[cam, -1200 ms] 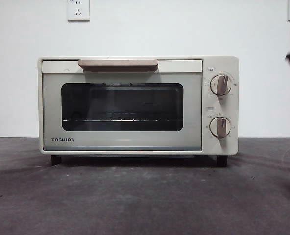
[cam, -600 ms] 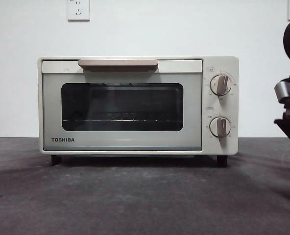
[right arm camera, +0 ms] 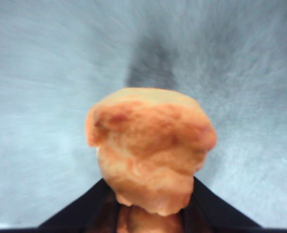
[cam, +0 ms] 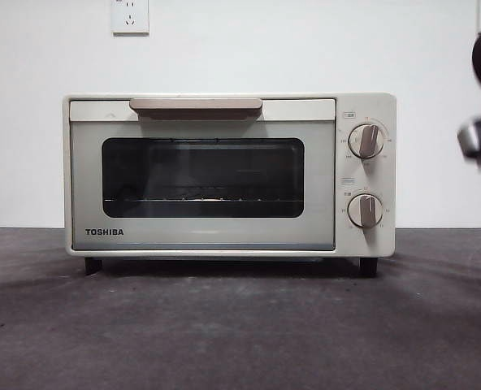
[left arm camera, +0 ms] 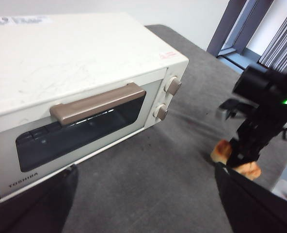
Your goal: The left arm flap open the oven, the right arm pick bread and place it into oven, the left arm flap close the oven
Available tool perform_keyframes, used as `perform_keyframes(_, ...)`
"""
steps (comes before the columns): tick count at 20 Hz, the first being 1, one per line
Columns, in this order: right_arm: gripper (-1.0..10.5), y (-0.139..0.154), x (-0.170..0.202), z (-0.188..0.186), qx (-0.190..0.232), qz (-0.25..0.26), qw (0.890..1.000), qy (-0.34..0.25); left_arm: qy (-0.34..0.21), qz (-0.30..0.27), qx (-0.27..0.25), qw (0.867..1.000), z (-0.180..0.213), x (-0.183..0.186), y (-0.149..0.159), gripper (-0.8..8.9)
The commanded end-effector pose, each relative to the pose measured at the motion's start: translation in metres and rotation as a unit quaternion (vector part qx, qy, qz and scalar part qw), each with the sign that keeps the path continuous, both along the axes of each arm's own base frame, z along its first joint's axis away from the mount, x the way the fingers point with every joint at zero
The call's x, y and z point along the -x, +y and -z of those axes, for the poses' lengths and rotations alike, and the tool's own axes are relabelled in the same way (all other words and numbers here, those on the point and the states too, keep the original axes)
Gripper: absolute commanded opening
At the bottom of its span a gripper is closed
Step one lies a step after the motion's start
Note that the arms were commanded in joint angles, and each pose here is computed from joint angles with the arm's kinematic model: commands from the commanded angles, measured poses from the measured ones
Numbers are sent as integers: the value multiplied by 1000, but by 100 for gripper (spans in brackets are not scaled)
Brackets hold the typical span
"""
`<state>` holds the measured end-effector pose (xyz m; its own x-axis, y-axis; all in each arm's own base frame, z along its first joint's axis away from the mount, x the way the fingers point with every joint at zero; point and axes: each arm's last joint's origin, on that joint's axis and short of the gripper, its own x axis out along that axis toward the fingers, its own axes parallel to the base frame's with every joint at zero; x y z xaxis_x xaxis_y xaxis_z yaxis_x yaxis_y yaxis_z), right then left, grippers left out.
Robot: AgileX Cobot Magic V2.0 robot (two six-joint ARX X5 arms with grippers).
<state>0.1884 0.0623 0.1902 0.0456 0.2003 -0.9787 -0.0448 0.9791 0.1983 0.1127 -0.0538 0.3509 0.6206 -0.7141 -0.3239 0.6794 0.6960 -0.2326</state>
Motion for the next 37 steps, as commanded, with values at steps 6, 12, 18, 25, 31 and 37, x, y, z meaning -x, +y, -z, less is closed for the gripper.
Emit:
perform_keyframes(6,127,-5,30,-76,-79,-16,992,-99,15,18,-18,1000,1,-36,-17,133)
perform_keyframes(12,127,-14,63,-104,-126,-27,978,-166,-31,54,-142,988,-4,-94,-58,25)
perform_keyframes(18,127,-18,78,-112,-141,-30,969,-202,-79,74,-256,961,9,-143,-99,16)
perform_keyframes(25,127,-19,81,-113,-144,-31,968,-205,-77,68,-269,958,25,-163,-109,16)
perform_keyframes(31,127,-19,81,-113,-145,-31,968,-204,-45,88,-285,953,33,-157,-113,16)
perform_keyframes(37,127,-19,81,-113,-145,-31,968,-205,8,101,-292,951,39,-147,-117,16)
